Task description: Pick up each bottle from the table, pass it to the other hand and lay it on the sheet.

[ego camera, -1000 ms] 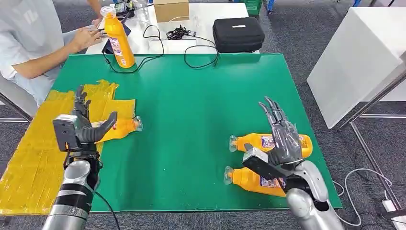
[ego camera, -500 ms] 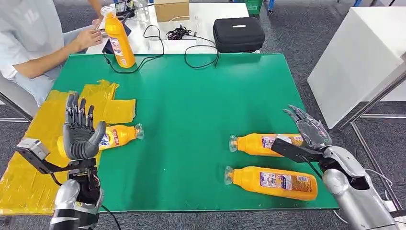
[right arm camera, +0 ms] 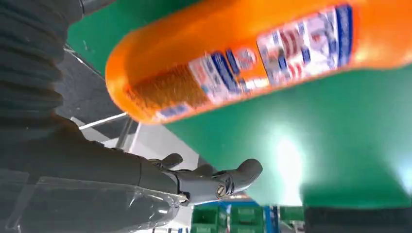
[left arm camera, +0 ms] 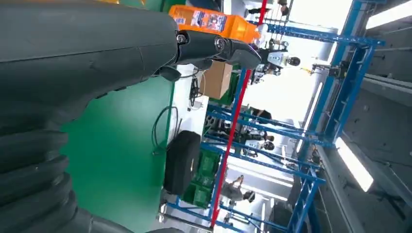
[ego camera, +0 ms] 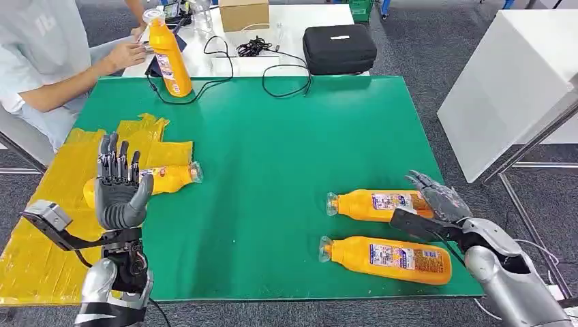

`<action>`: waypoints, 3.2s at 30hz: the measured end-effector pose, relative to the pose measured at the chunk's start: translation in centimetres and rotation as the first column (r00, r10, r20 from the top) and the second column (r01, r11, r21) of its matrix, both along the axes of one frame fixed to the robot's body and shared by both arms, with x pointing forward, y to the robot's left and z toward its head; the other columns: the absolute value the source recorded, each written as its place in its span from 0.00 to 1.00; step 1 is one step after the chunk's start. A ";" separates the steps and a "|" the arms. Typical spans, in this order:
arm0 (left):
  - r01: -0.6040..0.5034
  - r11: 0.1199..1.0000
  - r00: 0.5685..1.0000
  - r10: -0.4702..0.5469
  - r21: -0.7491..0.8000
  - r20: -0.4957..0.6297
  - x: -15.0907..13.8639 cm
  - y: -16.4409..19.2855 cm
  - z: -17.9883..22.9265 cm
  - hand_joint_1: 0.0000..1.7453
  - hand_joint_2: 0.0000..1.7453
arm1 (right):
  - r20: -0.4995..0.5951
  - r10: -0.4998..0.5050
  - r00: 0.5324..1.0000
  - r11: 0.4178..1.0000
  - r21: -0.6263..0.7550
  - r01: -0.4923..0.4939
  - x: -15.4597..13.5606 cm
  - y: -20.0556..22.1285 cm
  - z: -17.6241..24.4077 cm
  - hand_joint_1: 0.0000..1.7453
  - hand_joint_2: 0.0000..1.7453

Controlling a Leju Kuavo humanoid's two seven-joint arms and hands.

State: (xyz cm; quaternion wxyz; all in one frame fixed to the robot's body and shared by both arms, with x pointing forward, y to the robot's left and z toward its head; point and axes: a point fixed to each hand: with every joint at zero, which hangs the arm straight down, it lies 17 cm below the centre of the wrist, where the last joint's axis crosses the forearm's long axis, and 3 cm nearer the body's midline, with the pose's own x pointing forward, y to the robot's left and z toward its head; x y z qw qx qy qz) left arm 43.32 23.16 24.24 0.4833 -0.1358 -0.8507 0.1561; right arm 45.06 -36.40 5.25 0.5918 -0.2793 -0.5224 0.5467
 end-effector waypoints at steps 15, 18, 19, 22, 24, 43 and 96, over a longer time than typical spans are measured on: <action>0.023 1.000 1.000 -0.023 -0.008 0.003 -0.1 -1.1 0.2 0.00 1.00 | -0.029 -0.034 0.999 0.995 -0.091 0.031 0.4 0.1 -3.4 0.00 1.00; 0.053 0.998 0.999 -0.053 -0.023 -0.001 -0.1 -2.0 0.2 0.00 1.00 | -0.029 -0.045 0.999 0.993 -0.112 0.042 0.9 1.3 -5.0 0.00 1.00; 0.057 0.998 0.998 -0.057 -0.023 -0.001 -0.2 -2.2 0.2 0.00 1.00 | -0.028 -0.047 0.999 0.993 -0.114 0.044 1.2 1.8 -5.3 0.00 1.00; 0.071 0.997 0.997 -0.071 -0.025 -0.002 -0.3 -3.0 0.2 0.00 1.00 | -0.013 -0.064 0.998 0.990 -0.127 0.062 2.1 2.8 -5.8 0.83 1.00; 0.083 0.996 0.997 -0.083 -0.025 -0.003 -0.3 -3.5 0.3 0.00 1.00 | -0.006 -0.070 0.998 0.988 -0.138 0.068 2.6 3.7 -6.1 0.88 1.00; 0.117 0.993 0.993 -0.117 -0.028 -0.015 -0.6 -4.9 0.1 0.00 1.00 | -0.028 -0.084 0.996 0.977 -0.198 0.077 4.5 5.3 -7.2 1.00 1.00; 0.582 0.794 0.812 -0.577 0.177 -0.081 -5.3 -17.9 -1.0 0.00 1.00 | 0.458 -0.141 0.878 0.669 0.698 -0.257 0.4 29.3 14.3 1.00 1.00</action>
